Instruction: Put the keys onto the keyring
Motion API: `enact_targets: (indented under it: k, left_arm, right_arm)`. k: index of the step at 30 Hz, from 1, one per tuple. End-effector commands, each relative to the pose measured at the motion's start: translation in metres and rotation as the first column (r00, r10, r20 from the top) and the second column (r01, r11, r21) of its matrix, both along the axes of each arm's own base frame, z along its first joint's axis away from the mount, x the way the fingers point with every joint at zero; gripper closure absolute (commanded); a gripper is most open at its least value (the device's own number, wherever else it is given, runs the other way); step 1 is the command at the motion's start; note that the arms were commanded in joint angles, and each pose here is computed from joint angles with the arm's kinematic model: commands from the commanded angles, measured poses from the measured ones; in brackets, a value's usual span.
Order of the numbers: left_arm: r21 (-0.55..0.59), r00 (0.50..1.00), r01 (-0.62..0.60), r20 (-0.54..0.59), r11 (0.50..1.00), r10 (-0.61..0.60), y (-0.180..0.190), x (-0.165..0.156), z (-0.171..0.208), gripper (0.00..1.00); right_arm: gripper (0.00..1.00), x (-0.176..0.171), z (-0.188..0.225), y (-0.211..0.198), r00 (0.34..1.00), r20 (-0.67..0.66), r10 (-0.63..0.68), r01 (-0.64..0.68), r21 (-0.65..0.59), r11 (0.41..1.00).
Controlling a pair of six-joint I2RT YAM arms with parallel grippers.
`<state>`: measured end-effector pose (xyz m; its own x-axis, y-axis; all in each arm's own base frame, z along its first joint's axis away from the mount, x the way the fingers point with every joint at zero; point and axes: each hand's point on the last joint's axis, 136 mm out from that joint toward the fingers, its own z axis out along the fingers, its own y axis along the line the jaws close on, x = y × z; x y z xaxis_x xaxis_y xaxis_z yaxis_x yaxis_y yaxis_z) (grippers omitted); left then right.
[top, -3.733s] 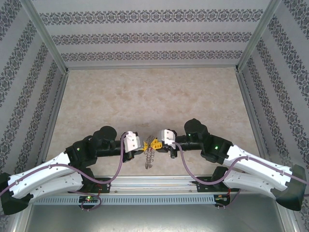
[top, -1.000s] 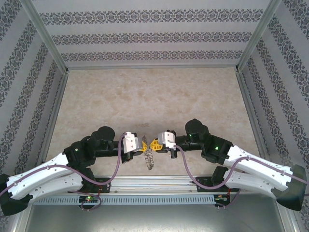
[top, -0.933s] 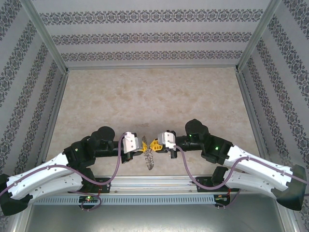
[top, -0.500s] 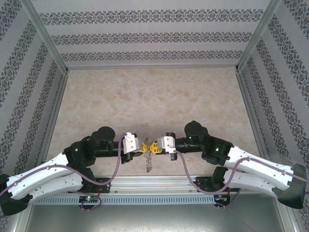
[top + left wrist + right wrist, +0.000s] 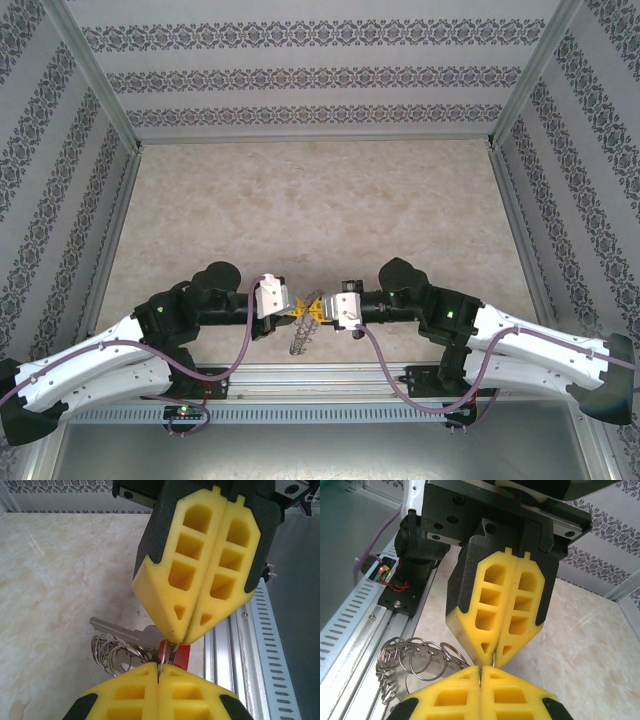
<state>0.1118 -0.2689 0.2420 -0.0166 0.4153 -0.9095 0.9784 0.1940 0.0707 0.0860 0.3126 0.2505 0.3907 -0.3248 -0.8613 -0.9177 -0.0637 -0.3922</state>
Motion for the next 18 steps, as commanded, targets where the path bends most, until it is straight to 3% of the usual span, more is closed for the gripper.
enact_targets:
  k: [1,11,18]
  left_arm:
    - [-0.16,0.997,0.032,0.072,0.987,-0.021,-0.0109,-0.0013,0.0562,1.0]
    - [-0.18,0.997,0.015,0.082,0.984,-0.001,-0.0086,0.0008,0.0606,1.0]
    - [-0.193,0.996,0.005,0.092,0.981,0.013,-0.0068,0.0021,0.0636,1.0]
  right_arm:
    - [0.97,-0.0057,-0.0115,0.001,1.0,0.021,0.021,-0.021,-0.034,0.999]
    - [0.87,-0.0061,-0.0171,-0.0014,1.0,0.025,0.016,-0.015,-0.045,0.999]
    - [0.85,-0.0058,-0.0204,-0.0026,1.0,0.027,0.011,-0.009,-0.05,0.999]
